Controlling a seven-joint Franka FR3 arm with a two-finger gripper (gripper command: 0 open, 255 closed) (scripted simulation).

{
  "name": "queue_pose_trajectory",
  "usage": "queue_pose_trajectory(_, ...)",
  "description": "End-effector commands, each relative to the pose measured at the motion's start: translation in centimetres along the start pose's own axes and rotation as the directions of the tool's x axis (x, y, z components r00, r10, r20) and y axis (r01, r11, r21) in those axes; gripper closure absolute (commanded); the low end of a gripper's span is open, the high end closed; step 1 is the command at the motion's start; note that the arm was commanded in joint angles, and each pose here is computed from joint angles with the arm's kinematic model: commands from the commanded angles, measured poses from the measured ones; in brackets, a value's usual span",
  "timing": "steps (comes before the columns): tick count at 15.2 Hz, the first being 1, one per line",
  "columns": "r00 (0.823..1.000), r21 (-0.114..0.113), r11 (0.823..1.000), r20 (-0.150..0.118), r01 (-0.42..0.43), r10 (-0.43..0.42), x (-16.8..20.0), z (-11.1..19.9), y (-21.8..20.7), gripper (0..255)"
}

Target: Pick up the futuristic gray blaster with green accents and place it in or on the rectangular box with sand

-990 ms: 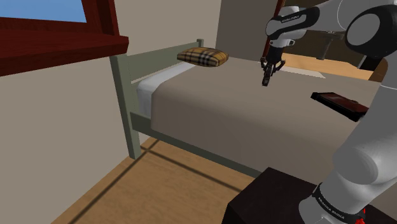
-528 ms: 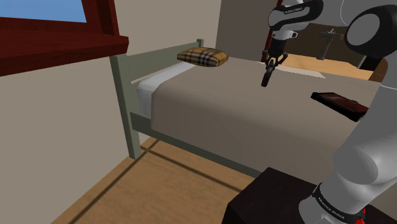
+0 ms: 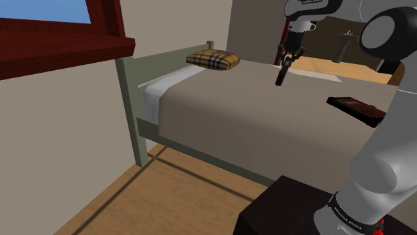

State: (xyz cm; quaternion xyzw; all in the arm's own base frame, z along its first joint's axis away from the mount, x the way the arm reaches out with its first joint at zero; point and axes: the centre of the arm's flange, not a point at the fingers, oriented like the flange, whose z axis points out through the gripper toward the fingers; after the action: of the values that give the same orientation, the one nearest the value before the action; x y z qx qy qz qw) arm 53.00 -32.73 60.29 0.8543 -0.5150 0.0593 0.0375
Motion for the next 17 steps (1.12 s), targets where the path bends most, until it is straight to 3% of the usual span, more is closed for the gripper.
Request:
queue_pose_trajectory(1,1.0,0.0,1.0,0.0,0.0,0.0,0.2,-1.1,0.0,255)
queue_pose_trajectory(17,1.0,0.0,1.0,0.0,0.0,0.0,-2.0,-3.4,19.6,255)
